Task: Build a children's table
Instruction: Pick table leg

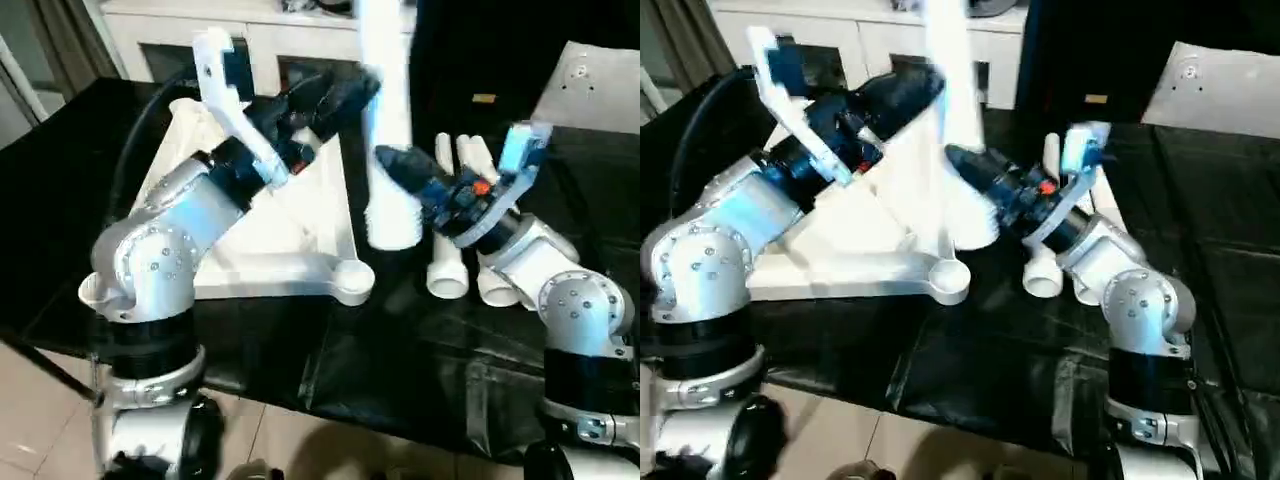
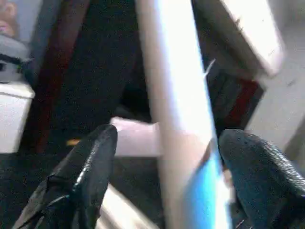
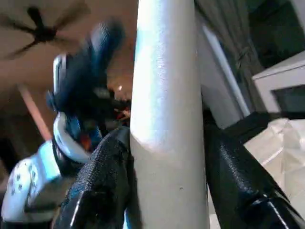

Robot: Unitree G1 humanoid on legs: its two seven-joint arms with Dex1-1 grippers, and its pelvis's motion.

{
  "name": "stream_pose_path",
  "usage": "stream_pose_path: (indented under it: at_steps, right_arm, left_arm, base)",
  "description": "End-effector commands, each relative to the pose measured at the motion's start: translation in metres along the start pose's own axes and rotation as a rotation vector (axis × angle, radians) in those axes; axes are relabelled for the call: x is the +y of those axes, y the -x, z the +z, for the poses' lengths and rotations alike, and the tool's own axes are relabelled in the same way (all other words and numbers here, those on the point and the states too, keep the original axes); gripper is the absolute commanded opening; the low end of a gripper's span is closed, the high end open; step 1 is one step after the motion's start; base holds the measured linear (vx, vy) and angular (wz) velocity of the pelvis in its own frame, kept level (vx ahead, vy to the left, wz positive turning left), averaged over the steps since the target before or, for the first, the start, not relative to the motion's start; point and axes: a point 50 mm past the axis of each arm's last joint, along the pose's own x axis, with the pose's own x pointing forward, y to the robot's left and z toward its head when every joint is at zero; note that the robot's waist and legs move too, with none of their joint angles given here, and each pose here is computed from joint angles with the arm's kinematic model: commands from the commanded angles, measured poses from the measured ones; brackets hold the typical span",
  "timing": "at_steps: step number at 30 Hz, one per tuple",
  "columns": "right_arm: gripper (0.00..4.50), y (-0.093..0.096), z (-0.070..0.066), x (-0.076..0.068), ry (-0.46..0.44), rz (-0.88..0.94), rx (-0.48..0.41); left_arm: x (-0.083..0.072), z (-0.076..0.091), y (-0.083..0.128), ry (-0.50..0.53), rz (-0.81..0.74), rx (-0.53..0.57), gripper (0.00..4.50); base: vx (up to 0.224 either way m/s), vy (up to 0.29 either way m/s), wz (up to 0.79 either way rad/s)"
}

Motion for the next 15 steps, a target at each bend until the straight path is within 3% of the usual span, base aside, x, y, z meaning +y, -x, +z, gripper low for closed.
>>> stream_pose_path:
  at_steps: [1, 6, 8, 11, 12, 15]
  right_arm:
    - [1.89, -0.002, 0.000, 0.006, 0.029, 0.031, 0.029]
    - [1.89, -0.006, -0.009, 0.008, 0.073, 0.025, 0.079]
    - [1.89, -0.010, -0.011, 0.007, 0.133, -0.004, 0.082]
    - [1.89, -0.014, -0.012, 0.006, 0.184, -0.031, 0.075]
    - [1.89, -0.015, -0.013, 0.007, 0.192, -0.033, 0.077]
    - [1.89, -0.016, -0.017, 0.009, 0.205, -0.029, 0.072]
  left_arm:
    - [-0.003, 0.003, -0.001, 0.030, -0.015, -0.012, 4.24]
    - [-0.005, -0.003, 0.000, 0.022, -0.028, 0.029, 4.47]
    - [0.002, -0.008, 0.001, -0.049, 0.049, 0.062, 4.11]
    - [0.009, -0.013, 0.003, -0.168, 0.121, 0.111, 4.09]
    - [0.009, -0.013, 0.003, -0.183, 0.127, 0.111, 3.81]
    - [0.008, -0.016, 0.004, -0.204, 0.146, 0.095, 3.70]
  base:
    - [0.000, 0.000, 0.00]
    - [0.000, 0.000, 0.00]
    - [0.000, 0.000, 0.00]
    - [0.000, 0.000, 0.00]
    - [0.000, 0.000, 0.00]
    - [0.000, 0.000, 0.00]
